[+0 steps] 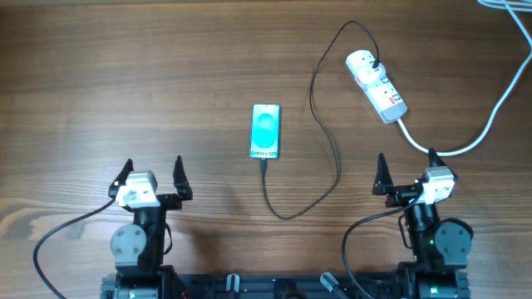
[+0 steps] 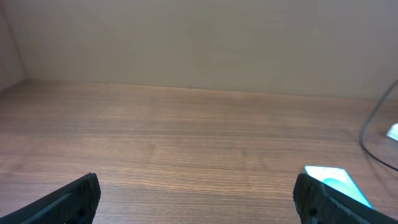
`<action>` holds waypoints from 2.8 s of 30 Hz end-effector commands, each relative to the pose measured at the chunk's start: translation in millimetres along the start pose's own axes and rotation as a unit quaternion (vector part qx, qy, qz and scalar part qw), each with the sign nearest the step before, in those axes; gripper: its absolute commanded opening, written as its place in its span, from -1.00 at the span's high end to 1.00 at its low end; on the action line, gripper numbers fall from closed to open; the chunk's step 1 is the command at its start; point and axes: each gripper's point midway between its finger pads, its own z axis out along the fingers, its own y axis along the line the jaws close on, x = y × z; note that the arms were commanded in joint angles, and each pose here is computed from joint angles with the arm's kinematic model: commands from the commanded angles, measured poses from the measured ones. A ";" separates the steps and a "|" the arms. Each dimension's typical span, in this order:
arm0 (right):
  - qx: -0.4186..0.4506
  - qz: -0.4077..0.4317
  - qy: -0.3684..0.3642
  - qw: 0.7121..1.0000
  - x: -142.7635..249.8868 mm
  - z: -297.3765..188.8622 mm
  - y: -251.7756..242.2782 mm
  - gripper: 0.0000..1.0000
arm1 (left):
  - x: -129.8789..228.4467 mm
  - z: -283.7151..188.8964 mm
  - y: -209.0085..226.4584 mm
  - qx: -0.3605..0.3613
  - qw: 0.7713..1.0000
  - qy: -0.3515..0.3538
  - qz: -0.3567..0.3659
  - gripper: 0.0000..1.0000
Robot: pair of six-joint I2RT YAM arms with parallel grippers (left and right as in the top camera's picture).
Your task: Plug charger to phone and switch on socket
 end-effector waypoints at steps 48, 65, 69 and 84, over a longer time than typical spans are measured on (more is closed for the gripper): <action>0.005 0.003 -0.004 1.000 -1.3 -0.1 -1.3 -1.00 | 0.8 -0.4 -1.2 0.005 0.999 0.000 0.033 -1.00; 0.005 0.003 -0.004 1.000 -1.3 -0.1 -1.3 -1.00 | 1.2 -0.3 -1.1 0.005 0.999 0.001 0.033 -1.00; 0.005 0.003 -0.004 1.000 -1.3 -0.1 -1.3 -1.00 | 1.2 -0.3 -1.1 0.005 0.999 0.001 0.033 -1.00; 0.005 0.003 -0.004 1.000 -1.3 -0.1 -1.3 -1.00 | 1.2 -0.3 -1.1 0.005 0.999 0.001 0.033 -1.00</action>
